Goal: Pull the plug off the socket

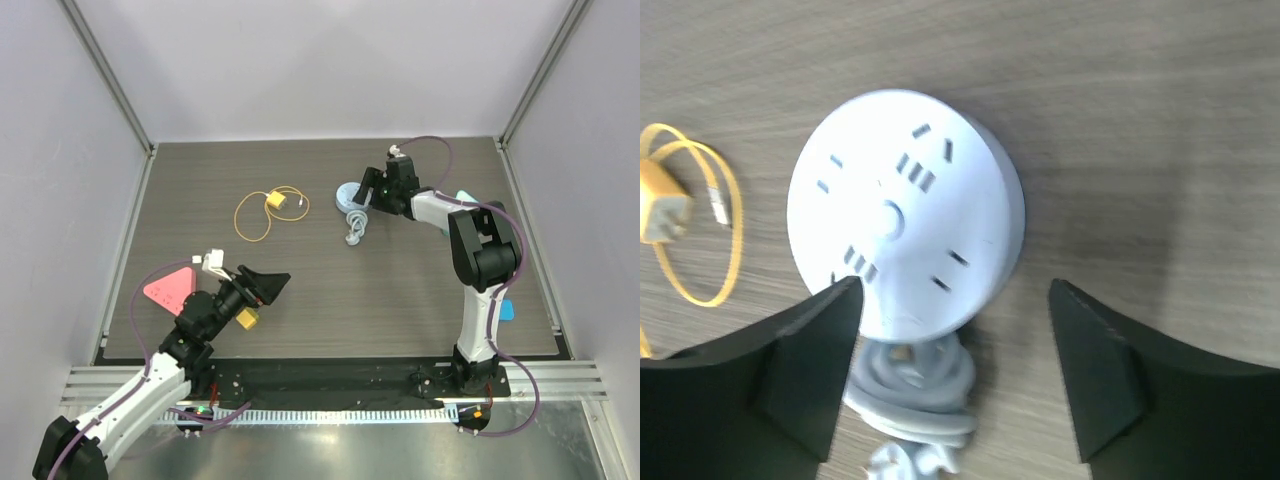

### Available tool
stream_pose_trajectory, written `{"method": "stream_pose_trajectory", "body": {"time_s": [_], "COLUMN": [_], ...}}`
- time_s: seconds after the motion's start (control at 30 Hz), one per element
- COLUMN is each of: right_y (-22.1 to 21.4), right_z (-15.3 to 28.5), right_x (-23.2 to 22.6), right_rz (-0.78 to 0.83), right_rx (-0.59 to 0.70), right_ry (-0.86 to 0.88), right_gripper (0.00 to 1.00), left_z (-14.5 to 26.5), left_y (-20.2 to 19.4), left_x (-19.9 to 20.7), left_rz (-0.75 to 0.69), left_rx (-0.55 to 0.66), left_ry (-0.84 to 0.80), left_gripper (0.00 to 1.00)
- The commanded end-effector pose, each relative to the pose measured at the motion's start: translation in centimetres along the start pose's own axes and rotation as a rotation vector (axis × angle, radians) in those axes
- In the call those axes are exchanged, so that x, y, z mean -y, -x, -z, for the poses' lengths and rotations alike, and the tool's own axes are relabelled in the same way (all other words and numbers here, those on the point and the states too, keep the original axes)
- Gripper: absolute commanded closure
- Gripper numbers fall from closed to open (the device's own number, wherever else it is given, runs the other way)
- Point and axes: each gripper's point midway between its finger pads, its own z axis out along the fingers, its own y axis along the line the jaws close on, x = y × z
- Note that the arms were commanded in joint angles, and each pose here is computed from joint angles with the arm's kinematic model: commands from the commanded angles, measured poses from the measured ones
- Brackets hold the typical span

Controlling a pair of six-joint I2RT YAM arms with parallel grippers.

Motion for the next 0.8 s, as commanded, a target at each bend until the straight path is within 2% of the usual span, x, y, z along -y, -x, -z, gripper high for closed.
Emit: {"method": "stream_pose_trajectory", "body": {"time_s": [0.0,0.1,0.13,0.23,0.27,0.3,0.37,0.4,0.47,0.5,0.57,0.63,0.67,0.7,0.77], "right_y": [2.1,3.1,2.5,0.8,0.3,-2.0,-3.9,-6.3,-7.9,-10.1,-10.8,-13.3,-12.6,-14.2,-14.2], "right_z": [2.3,4.2,4.9,7.5,8.0,8.4,10.0,10.4,12.2,12.6,14.4,15.5,16.8,17.2,18.3], "right_x": [0.4,0.0,0.3,-0.2,0.1,0.4,-1.8,-1.1,-3.1,-2.2,-4.0,-3.2,-4.6,-3.5,-3.2], "right_rz": [0.037,0.049,0.045,0.043,0.041,0.037,0.072,0.083,0.096,0.095,0.054,0.022,-0.024,-0.031,-0.075], "right_rx": [0.030,0.052,0.047,0.043,0.052,0.020,0.021,-0.013,0.017,-0.008,0.036,0.026,0.075,0.055,0.087], "right_ry": [-0.073,-0.088,-0.097,-0.090,-0.114,-0.123,-0.085,-0.107,-0.075,-0.091,-0.011,0.026,0.099,0.100,0.120], "right_gripper": [0.16,0.12,0.06,0.00,0.00,0.00,0.00,0.00,0.00,0.00,0.00,0.00,0.00,0.00,0.00], "left_z": [0.5,0.6,0.6,0.6,0.7,0.7,0.8,0.8,0.8,0.8,0.8,0.8,0.8,0.8,0.9], "left_y": [-1.7,-1.7,-1.7,-1.6,-1.6,-1.7,-1.7,-1.7,-1.7,-1.8,-1.8,-1.9,-1.9,-1.8,-1.9], "left_x": [-2.2,-2.2,-2.2,-2.2,-2.3,-2.3,-2.2,-2.1,-1.9,-1.9,-1.9,-1.8,-1.7,-1.6,-1.7], "left_rz": [0.004,0.007,0.007,0.009,0.009,0.010,0.010,0.013,0.013,0.016,0.016,0.018,0.020,0.021,0.032], "left_rx": [-0.013,-0.013,-0.012,-0.010,-0.009,-0.010,-0.010,-0.012,-0.013,-0.017,-0.021,-0.028,-0.030,-0.029,-0.030], "left_ry": [0.030,0.033,0.032,0.036,0.039,0.038,0.034,0.029,0.021,0.018,0.019,0.017,0.015,0.016,0.020], "left_gripper": [0.03,0.03,0.03,0.03,0.03,0.02,0.02,0.02,0.02,0.02,0.02,0.02,0.02,0.02,0.02]}}
